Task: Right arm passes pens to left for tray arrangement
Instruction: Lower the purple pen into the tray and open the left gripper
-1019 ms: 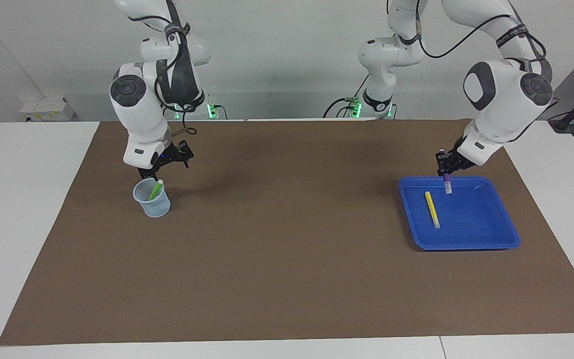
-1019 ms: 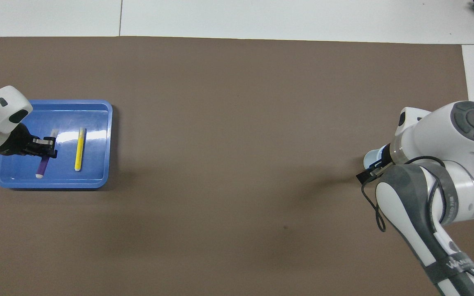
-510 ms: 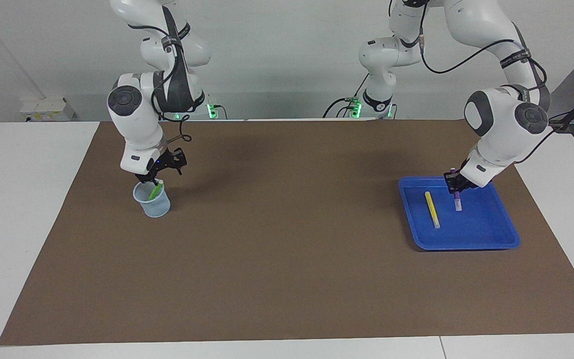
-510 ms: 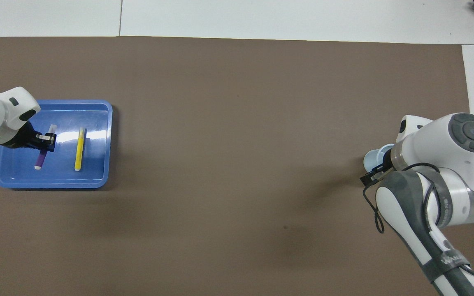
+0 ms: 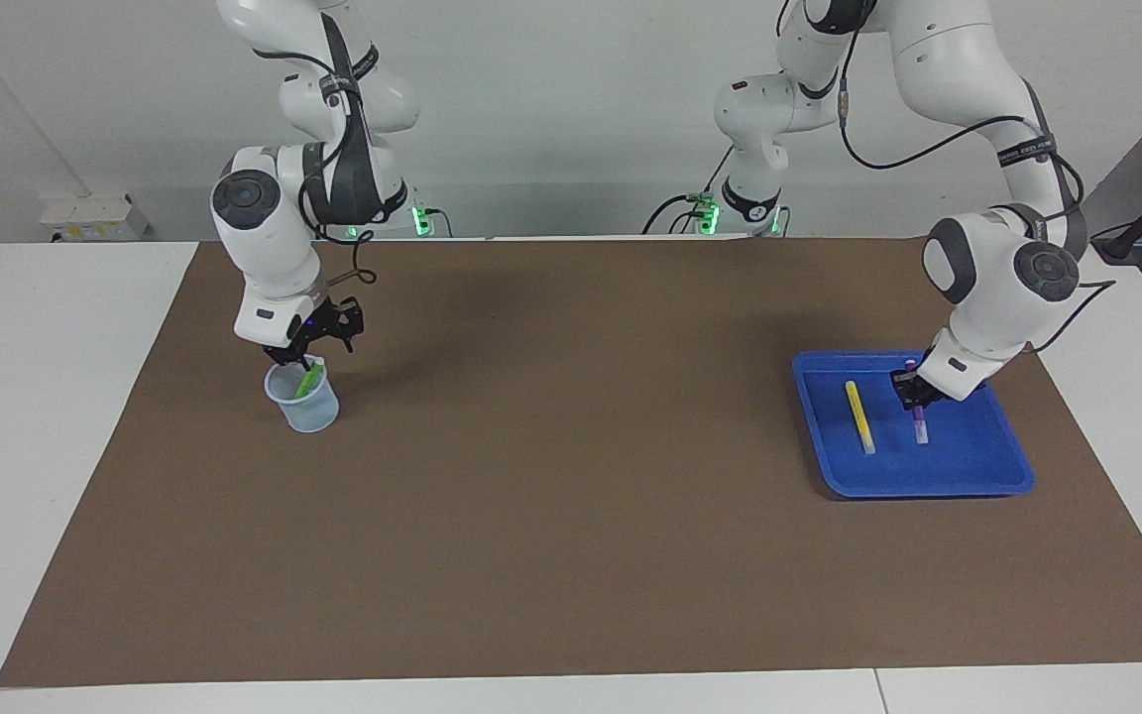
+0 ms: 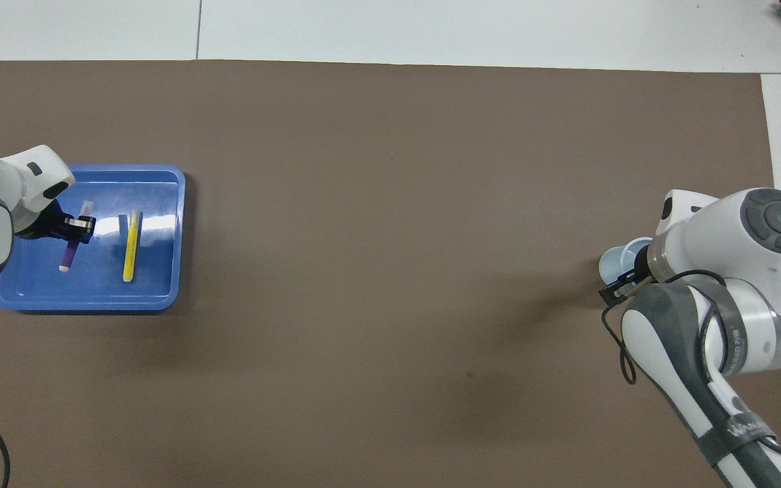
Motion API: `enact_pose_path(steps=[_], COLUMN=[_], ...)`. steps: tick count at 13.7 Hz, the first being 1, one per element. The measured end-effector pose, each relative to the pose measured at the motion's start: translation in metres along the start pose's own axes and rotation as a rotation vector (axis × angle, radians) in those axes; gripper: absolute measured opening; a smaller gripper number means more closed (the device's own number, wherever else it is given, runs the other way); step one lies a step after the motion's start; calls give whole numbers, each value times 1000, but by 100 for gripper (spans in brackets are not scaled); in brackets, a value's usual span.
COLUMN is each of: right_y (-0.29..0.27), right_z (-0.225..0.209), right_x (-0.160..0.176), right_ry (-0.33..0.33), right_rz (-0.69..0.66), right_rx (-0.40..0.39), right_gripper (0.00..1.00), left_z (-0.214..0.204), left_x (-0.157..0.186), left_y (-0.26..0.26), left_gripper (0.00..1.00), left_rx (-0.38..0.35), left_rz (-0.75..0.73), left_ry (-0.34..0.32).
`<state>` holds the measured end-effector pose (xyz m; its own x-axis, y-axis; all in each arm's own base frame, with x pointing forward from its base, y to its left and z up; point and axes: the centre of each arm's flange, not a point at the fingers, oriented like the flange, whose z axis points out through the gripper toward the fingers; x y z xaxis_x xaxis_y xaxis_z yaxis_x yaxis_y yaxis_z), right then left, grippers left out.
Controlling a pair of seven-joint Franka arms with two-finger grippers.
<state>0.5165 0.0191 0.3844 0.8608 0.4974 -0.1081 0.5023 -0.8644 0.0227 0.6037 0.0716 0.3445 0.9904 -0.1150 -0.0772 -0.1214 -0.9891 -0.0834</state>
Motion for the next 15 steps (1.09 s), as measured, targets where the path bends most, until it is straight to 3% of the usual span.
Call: enact_pose_path(steps=[4,8,14,15], right_y=[9,16,19,23], right_z=[3,-5,-11,-12], right_x=[-5,-6,-7,-9], right_ry=[4,16,23,19], right_rz=[-4,-1,-22,-37], right_rx=[0,-21,-36,-36], right_gripper=[49,26,22,22], left_z=[23,43,44,44], left_x=[5,8,7,7], left_y=[-5,-5,-4,-3], left_gripper=[18,18,20,28], left_rx=[3,5,6,-5], left_rz=[1,3,7,-2], left_ry=[-3,27,30,29])
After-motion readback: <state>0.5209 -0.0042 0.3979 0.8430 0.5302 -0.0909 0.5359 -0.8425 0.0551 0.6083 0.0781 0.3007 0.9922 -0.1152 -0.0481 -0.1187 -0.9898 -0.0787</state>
